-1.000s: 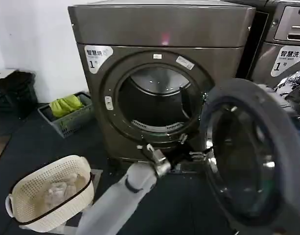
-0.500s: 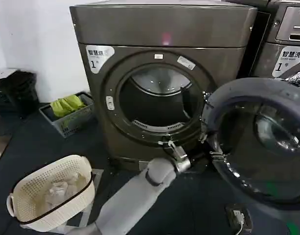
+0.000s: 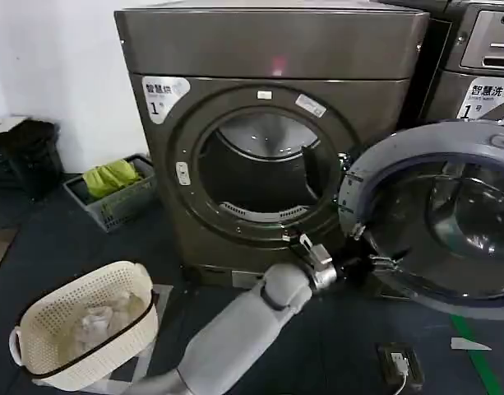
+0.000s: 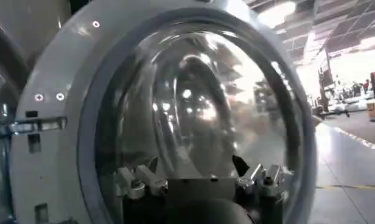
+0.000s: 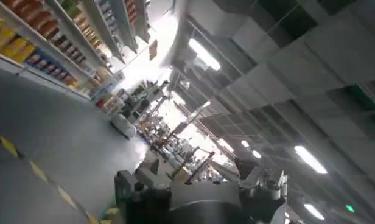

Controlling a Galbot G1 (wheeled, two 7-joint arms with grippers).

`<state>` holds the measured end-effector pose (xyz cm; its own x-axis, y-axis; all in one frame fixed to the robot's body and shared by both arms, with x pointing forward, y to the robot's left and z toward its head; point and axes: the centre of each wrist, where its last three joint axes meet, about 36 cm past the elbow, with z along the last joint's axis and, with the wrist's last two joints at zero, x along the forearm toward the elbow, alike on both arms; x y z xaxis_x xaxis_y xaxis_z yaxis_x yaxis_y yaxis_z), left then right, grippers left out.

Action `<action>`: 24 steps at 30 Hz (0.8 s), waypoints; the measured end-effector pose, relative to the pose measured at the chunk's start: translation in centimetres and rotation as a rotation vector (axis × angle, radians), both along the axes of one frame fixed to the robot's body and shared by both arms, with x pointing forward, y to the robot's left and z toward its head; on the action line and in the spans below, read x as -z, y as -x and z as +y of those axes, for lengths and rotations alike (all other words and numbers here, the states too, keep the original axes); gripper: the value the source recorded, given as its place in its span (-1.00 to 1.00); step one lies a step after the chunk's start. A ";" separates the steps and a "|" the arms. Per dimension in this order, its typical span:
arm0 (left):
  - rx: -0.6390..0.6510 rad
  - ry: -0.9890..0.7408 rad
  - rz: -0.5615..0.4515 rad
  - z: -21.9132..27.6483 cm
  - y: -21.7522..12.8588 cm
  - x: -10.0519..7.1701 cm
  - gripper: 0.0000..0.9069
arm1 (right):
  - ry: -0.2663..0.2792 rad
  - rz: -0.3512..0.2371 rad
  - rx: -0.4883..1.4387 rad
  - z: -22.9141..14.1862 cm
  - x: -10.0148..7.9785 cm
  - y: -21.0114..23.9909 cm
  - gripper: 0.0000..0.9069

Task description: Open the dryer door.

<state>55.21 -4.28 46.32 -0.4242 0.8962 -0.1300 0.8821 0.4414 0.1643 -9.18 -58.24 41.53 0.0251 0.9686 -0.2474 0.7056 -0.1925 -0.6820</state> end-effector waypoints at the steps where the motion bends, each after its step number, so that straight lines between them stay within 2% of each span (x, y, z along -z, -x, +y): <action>1: 0.001 -0.001 0.007 0.0 0.2 0.2 1.00 | 0.000 0.009 0.008 -0.1 -0.1 0.0 1.00; 6: -0.015 -0.019 0.072 0.8 1.4 0.6 1.00 | -0.014 0.022 0.043 -0.7 -0.8 0.3 1.00; 8: -0.038 -0.030 0.095 1.5 2.1 0.3 1.00 | -0.015 0.023 0.044 -0.9 -0.9 0.4 1.00; 12: -0.064 -0.055 0.138 3.7 4.5 -1.1 1.00 | -0.016 0.020 0.033 -1.3 -0.9 0.7 1.00; 17: -0.144 -0.058 0.173 8.6 7.4 -2.8 1.00 | -0.047 -0.011 0.006 -1.6 -0.6 0.6 1.00; 24: -0.356 -0.106 0.201 16.9 11.4 -4.6 1.00 | -0.070 -0.039 -0.037 -1.7 -1.1 0.1 1.00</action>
